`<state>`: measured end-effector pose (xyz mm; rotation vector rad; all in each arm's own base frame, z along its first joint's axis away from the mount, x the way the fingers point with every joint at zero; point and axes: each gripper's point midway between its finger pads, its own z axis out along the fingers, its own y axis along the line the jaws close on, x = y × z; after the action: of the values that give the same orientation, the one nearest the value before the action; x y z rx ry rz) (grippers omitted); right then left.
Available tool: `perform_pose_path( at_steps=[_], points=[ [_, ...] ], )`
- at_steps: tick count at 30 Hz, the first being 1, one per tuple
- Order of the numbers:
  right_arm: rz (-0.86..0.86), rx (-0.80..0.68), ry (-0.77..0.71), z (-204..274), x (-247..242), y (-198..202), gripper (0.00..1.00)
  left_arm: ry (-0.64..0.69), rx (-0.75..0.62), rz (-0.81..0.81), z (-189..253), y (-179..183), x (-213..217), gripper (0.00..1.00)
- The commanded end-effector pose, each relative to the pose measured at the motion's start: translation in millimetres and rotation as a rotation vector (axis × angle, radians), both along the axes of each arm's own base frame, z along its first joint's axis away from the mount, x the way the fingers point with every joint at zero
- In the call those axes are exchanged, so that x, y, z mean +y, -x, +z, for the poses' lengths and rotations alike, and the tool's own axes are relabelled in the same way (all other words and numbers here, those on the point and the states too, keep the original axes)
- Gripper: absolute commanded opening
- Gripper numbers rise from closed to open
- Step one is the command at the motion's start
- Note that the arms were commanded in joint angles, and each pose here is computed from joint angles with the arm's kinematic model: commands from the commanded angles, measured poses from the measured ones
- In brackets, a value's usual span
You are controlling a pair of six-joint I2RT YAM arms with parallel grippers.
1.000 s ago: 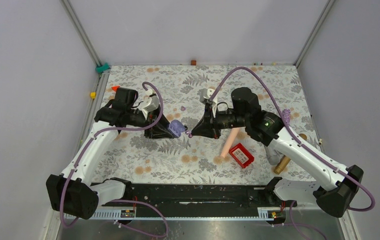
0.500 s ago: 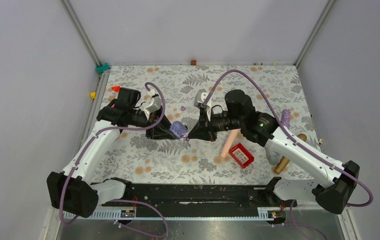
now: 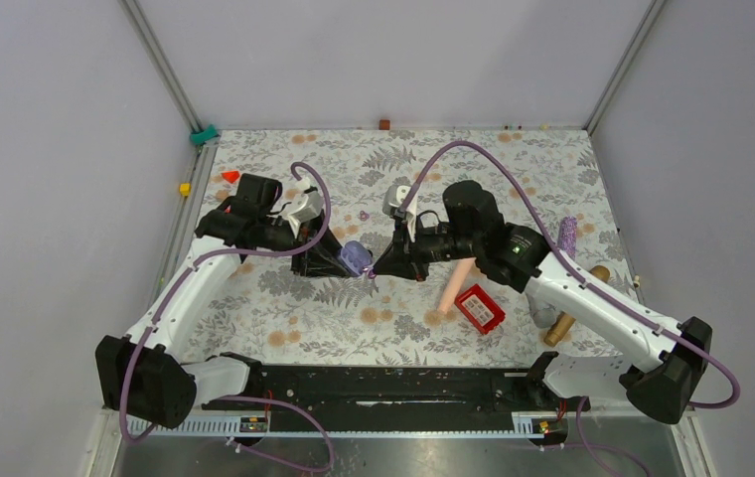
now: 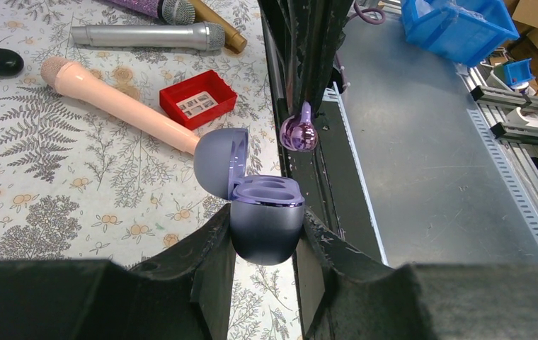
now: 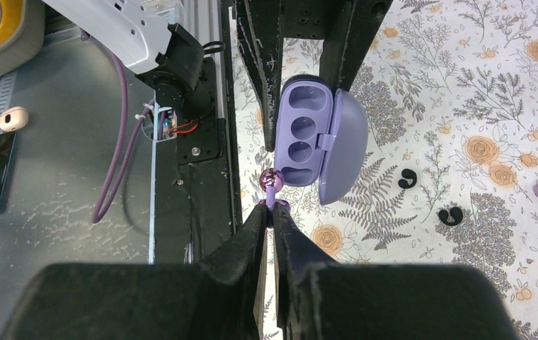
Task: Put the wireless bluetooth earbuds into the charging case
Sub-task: Place the earbud in the charging case.
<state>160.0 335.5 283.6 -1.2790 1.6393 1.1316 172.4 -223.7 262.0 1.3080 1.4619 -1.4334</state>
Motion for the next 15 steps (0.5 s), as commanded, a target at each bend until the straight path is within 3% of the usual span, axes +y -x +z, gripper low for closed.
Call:
perform_pose_path(
  at_steps=[1,15],
  points=[
    [-0.018,-0.025,-0.006,-1.0,4.3,-4.4,0.09,0.059,-0.023,-0.048,7.5,4.7,-3.5,0.00],
    [-0.035,-0.027,0.000,-2.9,6.6,-7.3,0.09,0.051,-0.002,-0.066,2.1,5.2,-7.9,0.00]
  ],
)
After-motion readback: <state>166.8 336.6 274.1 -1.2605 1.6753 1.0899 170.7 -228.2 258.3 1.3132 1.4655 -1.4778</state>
